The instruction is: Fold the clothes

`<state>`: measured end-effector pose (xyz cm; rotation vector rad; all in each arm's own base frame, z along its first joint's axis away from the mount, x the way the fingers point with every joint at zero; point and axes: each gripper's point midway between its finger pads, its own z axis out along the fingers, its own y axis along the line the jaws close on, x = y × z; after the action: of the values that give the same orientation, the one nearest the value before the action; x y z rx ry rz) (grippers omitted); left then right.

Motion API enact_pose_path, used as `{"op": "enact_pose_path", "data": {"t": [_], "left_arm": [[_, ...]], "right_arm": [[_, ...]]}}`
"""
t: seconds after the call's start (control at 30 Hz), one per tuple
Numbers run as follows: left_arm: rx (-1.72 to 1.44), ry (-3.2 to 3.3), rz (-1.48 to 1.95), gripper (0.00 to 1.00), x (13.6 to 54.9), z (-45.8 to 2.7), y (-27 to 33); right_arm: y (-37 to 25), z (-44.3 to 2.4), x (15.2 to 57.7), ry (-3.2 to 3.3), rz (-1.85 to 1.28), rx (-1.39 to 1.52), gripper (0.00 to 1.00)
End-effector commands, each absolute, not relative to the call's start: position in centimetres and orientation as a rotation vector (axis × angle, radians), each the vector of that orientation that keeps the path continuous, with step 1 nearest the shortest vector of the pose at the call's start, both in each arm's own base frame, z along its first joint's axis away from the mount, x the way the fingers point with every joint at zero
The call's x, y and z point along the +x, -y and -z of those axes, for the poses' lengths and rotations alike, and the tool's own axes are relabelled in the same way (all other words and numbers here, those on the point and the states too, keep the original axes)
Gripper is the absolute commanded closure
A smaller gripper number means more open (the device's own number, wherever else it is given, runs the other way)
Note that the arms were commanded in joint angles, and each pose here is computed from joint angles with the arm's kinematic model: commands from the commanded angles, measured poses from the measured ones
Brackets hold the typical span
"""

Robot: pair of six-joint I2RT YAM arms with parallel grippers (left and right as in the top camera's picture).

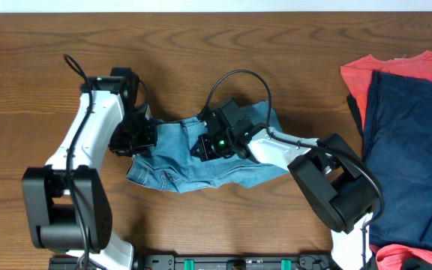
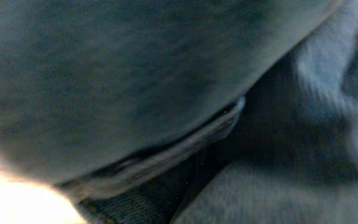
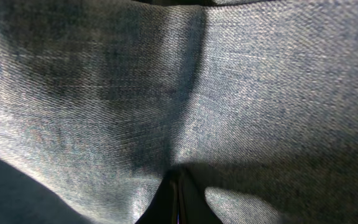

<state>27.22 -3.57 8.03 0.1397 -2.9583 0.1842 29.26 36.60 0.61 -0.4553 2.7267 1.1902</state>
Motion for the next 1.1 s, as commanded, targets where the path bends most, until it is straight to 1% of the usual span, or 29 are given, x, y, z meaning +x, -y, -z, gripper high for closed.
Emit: {"op": "enact_pose_path", "data": {"t": [0.0, 0.1, 0.17, 0.23, 0.33, 0.5, 0.6, 0.7, 0.77, 0.9, 1.07], "left_arm": [[0.111, 3.064, -0.253, 0.94, 28.5, -11.8, 4.4], [0.104, 3.133, -0.268, 0.94, 29.1, -13.8, 4.4], [0.101, 3.16, -0.275, 0.94, 29.1, -14.6, 4.5], [0.102, 3.173, -0.284, 0.94, 29.0, -15.0, 4.5], [0.115, 3.175, -0.312, 0.94, 29.0, -15.2, 4.8], [0.111, 3.168, -0.414, 0.94, 29.2, -15.4, 5.9], [0.107, 3.164, -0.428, 0.94, 29.2, -15.5, 6.3], [0.11, 3.154, -0.467, 0.94, 29.1, -15.6, 6.9], [0.097, 3.157, -0.479, 0.94, 29.2, -15.6, 7.2], [0.087, 3.165, -0.481, 0.94, 29.3, -15.9, 7.4], [0.076, 3.198, -0.476, 0.94, 29.9, -17.4, 7.3]], "right_arm": [[-36.2, -2.6, 28.8, -2.706, -1.223, -0.486, 0.99], [-34.9, -5.9, 29.8, -2.659, -1.162, -0.466, 0.99], [-34.0, -6.8, 30.0, -2.662, -1.101, -0.438, 0.99], [-33.6, -6.8, 29.6, -2.687, -1.065, -0.427, 0.99], [-33.9, -5.6, 27.6, -2.765, -1.054, -0.447, 0.99], [-34.8, -1.8, 24.9, -2.89, -0.945, -0.46, 0.99], [-35.9, 0.2, 23.6, -2.944, -0.974, -0.447, 0.99], [-36.4, 0.5, 23.0, -2.952, -1.016, -0.469, 0.99], [-36.4, -0.5, 23.6, -2.924, -1.034, -0.472, 0.99], [-35.4, -4.4, 25.8, -2.806, -1.061, -0.499, 0.99], [-30.0, -9.2, 29.3, -2.748, -0.967, -0.328, 0.99]]}}
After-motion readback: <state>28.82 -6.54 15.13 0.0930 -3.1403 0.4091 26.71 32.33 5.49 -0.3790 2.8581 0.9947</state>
